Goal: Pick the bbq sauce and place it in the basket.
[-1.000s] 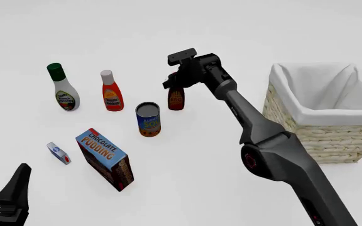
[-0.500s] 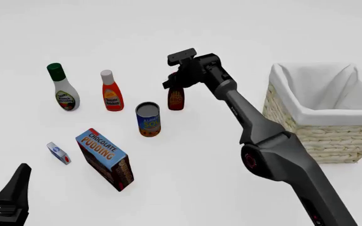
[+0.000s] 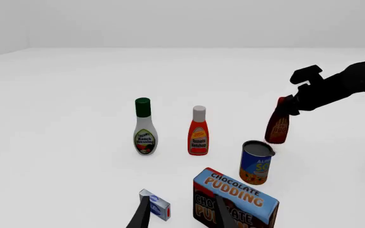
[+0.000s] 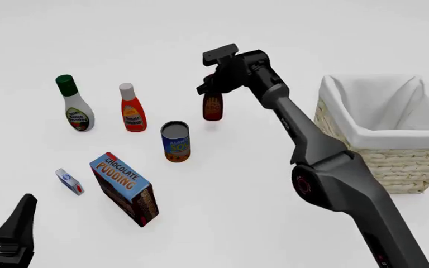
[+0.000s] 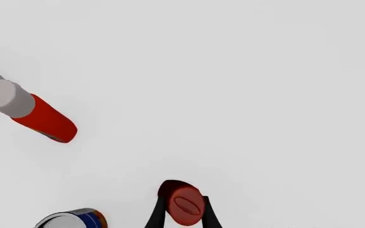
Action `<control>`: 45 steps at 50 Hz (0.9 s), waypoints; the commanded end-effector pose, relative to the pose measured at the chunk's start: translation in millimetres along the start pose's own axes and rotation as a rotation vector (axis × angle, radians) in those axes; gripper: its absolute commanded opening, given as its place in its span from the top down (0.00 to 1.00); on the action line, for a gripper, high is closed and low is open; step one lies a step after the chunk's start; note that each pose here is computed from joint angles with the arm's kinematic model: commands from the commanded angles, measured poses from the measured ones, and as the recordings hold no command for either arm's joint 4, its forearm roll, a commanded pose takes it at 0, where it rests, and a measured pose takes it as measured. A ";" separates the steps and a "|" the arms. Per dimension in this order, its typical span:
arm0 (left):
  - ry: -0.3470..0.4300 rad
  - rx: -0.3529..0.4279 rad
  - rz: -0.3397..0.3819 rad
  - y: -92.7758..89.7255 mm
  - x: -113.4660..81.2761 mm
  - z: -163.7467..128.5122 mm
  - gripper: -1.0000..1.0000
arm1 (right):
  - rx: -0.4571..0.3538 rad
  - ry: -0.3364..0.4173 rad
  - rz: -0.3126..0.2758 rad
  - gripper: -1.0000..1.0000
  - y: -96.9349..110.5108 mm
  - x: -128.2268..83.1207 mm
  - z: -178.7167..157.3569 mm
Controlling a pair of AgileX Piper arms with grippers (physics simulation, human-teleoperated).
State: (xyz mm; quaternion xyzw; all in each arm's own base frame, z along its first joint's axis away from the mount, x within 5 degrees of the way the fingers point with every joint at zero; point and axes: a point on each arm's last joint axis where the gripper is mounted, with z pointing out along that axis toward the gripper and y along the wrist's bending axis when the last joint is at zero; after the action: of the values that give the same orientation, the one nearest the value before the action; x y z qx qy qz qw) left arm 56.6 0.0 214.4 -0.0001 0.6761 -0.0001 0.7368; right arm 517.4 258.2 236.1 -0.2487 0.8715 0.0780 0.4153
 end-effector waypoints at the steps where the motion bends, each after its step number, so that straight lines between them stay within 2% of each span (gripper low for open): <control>1: 0.000 0.000 0.000 0.0 0.0 0.0 0.00 | 0.003 -0.040 -0.001 1.00 -1.0 -18.5 -26.1; 17: 0.000 0.000 0.000 0.0 0.0 0.0 0.00 | 0.004 -0.066 -0.020 1.00 -1.2 -38.4 -61.9; 26: 0.000 0.000 0.000 0.0 0.0 0.0 0.00 | 0.005 -0.070 -0.050 1.00 -1.6 -46.7 -80.9; 45: 0.000 0.000 0.000 0.0 0.0 0.0 0.00 | 0.008 -0.120 -0.072 1.00 -0.8 -66.6 -137.3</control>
State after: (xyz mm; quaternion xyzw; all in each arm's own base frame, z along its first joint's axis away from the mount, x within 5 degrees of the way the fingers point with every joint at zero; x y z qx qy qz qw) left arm 56.6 0.0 214.4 -0.0001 0.6761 -0.0001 0.7368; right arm 475.0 243.4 345.4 -0.2774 0.8444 0.0715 0.4528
